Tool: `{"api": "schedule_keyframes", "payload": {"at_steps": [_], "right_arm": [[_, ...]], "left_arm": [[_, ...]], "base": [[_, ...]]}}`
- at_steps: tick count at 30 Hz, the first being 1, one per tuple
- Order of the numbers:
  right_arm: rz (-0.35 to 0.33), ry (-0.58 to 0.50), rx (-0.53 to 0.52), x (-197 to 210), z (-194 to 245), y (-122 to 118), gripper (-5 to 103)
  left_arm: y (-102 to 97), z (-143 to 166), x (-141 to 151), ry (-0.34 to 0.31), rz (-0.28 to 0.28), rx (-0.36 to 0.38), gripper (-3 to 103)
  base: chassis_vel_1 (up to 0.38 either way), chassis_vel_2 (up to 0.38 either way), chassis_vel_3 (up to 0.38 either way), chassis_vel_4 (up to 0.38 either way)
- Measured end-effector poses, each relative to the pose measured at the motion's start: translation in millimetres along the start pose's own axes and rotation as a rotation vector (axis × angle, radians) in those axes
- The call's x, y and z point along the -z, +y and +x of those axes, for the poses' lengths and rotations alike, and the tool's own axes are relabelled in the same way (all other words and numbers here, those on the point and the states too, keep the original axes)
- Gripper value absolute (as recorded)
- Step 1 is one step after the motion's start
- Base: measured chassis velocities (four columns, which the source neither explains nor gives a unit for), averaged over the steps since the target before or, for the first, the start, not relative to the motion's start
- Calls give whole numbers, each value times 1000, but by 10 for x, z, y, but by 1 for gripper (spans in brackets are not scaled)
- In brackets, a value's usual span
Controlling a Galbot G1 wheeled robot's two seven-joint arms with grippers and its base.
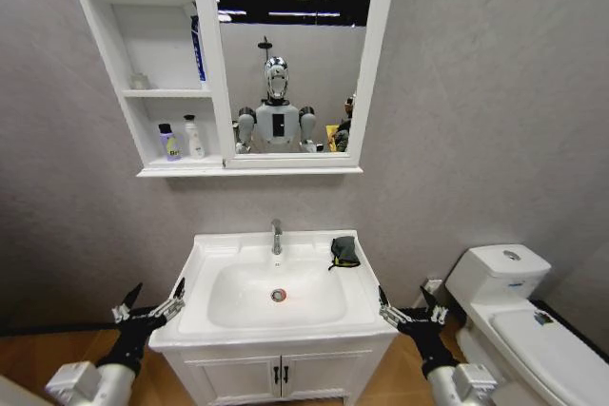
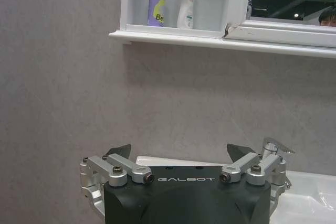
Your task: Move facial cleanser and shampoo from washbasin to cabinet, then wipe washbasin with towel.
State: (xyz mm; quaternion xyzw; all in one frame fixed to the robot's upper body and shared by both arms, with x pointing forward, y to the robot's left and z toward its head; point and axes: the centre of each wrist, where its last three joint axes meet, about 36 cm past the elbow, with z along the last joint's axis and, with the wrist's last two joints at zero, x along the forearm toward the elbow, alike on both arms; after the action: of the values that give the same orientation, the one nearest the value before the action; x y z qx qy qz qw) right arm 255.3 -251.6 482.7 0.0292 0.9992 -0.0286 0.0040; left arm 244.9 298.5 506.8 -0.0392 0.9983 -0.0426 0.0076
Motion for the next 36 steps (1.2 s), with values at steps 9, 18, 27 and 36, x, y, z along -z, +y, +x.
{"api": "schedule_keyframes", "payload": {"at_steps": [9, 18, 27, 36], "right_arm": [[-1, -24, 2, 65, 13, 17, 100], [2, -18, -15, 93, 66, 13, 100], [2, -9, -3, 87, 65, 27, 100], [3, -5, 8, 76, 44, 40, 100]], "left_arm": [[41, -96, -18, -27, -45, 38, 100], [38, -117, -20, -30, -43, 36, 100], [36, -126, -19, -30, -40, 35, 100], [35, -130, -20, -29, -39, 35, 100]], "base": [[0, 0, 0, 0], [0, 0, 0, 0], [0, 0, 0, 0], [-71, 63, 69, -75]]}}
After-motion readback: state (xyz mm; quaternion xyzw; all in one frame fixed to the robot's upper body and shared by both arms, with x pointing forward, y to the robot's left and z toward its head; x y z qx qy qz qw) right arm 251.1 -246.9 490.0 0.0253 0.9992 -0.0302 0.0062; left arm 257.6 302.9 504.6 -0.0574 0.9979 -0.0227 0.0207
